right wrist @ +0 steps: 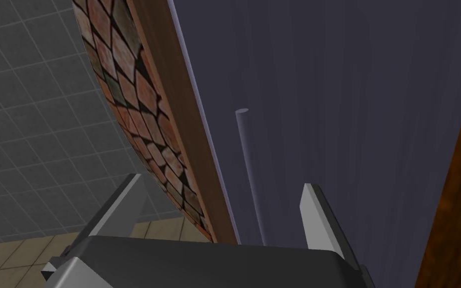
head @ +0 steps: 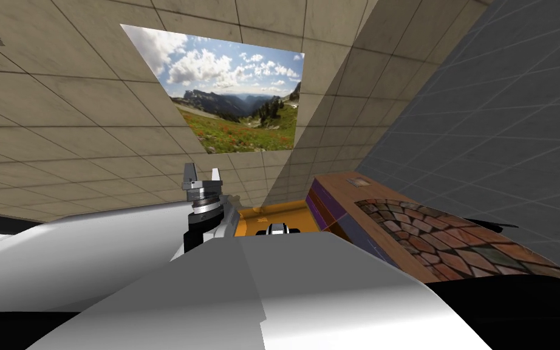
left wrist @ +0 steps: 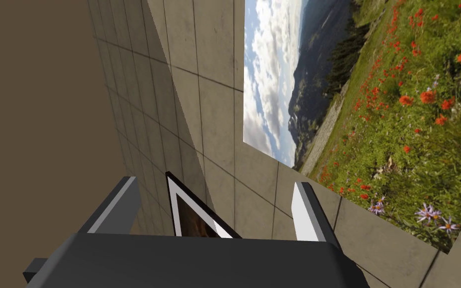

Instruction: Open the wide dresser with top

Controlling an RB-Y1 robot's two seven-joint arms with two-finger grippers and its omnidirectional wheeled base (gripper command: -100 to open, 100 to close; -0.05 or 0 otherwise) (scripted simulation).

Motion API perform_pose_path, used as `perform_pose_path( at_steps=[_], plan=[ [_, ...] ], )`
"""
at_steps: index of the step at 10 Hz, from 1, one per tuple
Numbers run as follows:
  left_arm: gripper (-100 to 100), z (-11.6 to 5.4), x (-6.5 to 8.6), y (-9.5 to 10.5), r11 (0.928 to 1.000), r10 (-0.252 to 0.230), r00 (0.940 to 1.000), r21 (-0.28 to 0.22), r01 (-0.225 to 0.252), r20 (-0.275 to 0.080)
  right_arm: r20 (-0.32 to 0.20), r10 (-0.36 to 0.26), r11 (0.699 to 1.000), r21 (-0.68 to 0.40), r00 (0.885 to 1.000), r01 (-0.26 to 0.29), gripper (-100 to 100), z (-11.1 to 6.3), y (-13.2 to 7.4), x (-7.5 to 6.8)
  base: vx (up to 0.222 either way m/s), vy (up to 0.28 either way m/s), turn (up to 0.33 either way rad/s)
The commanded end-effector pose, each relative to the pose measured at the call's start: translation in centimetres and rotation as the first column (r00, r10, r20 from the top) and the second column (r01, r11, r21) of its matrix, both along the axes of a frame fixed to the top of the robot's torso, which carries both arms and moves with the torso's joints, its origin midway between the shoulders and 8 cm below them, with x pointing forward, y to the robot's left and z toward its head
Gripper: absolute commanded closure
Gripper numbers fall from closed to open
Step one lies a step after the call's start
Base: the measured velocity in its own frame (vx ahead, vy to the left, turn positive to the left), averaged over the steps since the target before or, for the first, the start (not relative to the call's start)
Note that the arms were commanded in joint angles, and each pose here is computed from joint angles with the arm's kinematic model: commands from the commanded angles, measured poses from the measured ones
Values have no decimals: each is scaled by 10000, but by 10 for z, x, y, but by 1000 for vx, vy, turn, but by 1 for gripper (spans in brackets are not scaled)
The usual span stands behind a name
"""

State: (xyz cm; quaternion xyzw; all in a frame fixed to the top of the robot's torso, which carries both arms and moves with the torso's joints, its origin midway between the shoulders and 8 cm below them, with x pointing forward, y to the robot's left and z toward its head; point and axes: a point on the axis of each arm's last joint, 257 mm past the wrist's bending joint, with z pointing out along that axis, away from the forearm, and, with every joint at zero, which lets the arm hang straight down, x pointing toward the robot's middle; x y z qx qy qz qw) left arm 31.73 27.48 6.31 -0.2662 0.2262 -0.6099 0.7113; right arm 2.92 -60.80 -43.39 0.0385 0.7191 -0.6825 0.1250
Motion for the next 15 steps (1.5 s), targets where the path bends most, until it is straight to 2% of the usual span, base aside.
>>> perform_pose_path(
  at_steps=[1,7,8,13,15],
  plan=[
    [0,0,0,0,10000,-1,10000,-2,1,2,2,1,10000,0,10000,-1,100,0,0,0,5,-10,0],
    [0,0,0,0,10000,-3,10000,-6,3,4,-2,49,10000,81,10000,-49,100,-1,1,-2,-12,166,-11],
    [0,0,0,0,10000,-2,10000,-3,2,3,-11,33,10000,27,10000,-33,-100,1,-2,-2,17,-80,4],
    [0,0,0,0,10000,0,10000,2,0,0,-29,-16,9999,-152,10000,16,-100,8,-12,-2,27,-179,11],
    [0,0,0,0,10000,0,10000,0,0,1,-25,-8,9999,-133,10000,8,-100,6,-11,-1,8,-58,6]
  ],
)
